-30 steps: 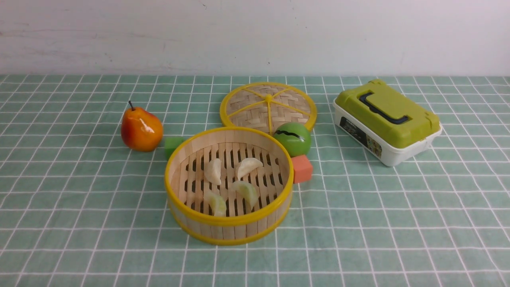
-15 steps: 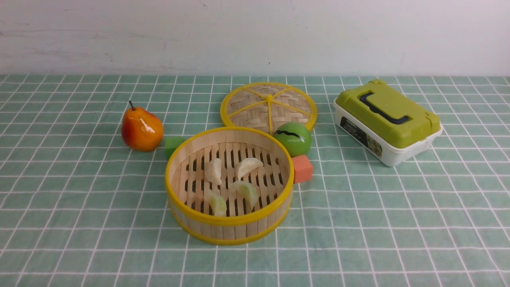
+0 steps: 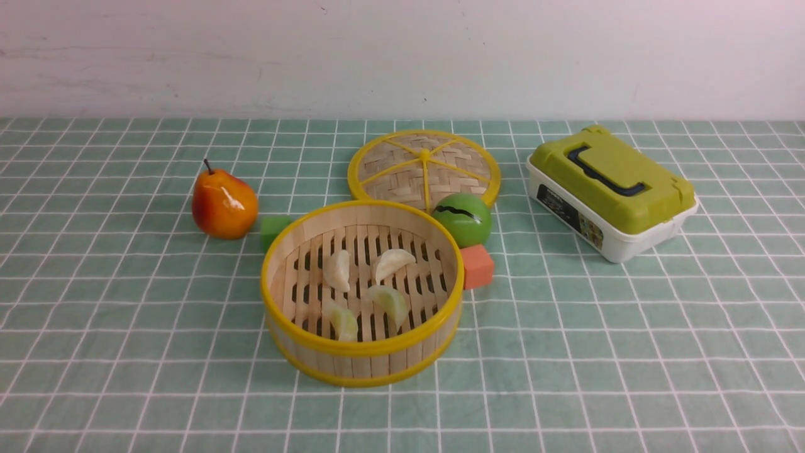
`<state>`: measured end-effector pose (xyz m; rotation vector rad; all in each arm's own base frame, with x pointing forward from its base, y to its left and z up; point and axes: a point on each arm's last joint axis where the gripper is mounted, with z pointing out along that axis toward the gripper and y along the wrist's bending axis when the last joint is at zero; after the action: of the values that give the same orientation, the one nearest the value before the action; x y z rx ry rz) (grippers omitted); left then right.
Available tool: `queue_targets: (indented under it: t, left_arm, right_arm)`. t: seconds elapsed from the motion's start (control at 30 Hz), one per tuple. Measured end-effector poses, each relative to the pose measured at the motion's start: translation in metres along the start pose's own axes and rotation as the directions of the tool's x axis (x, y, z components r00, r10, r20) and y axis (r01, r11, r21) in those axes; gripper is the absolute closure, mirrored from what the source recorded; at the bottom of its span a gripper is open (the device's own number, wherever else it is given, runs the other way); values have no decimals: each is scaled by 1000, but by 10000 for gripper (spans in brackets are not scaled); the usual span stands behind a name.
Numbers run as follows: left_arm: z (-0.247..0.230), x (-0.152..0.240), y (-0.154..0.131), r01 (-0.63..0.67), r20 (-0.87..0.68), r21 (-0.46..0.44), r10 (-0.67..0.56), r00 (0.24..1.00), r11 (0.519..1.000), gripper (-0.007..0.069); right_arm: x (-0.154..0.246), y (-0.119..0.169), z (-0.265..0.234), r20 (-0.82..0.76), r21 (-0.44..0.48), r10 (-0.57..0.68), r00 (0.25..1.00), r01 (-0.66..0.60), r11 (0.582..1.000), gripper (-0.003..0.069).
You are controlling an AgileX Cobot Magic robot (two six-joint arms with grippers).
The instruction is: Put the dumplings into the steamer on the table with the blue tablecloth.
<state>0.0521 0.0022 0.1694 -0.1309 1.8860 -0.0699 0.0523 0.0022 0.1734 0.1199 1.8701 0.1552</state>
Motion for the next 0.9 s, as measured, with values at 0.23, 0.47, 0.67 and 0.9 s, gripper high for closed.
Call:
queue_targets:
  t: [0.23,0.47,0.67,0.9]
  left_arm:
    - [0,0,0,0,-1,0,0,1000,1000,636]
    - [0,0,0,0,-2,0,0,1000,1000,634]
    - [0,0,0,0,-2,0,0,1000,1000,629]
    - [0,0,0,0,-2,0,0,1000,1000,623]
  right_arm:
    - [0,0,0,0,0,0,1000,0,1000,547]
    - [0,0,0,0,0,0,1000,0,1000,544]
    - [0,0,0,0,0,0,1000,0,1000,544]
    - [0,0,0,0,0,0,1000,0,1000,540]
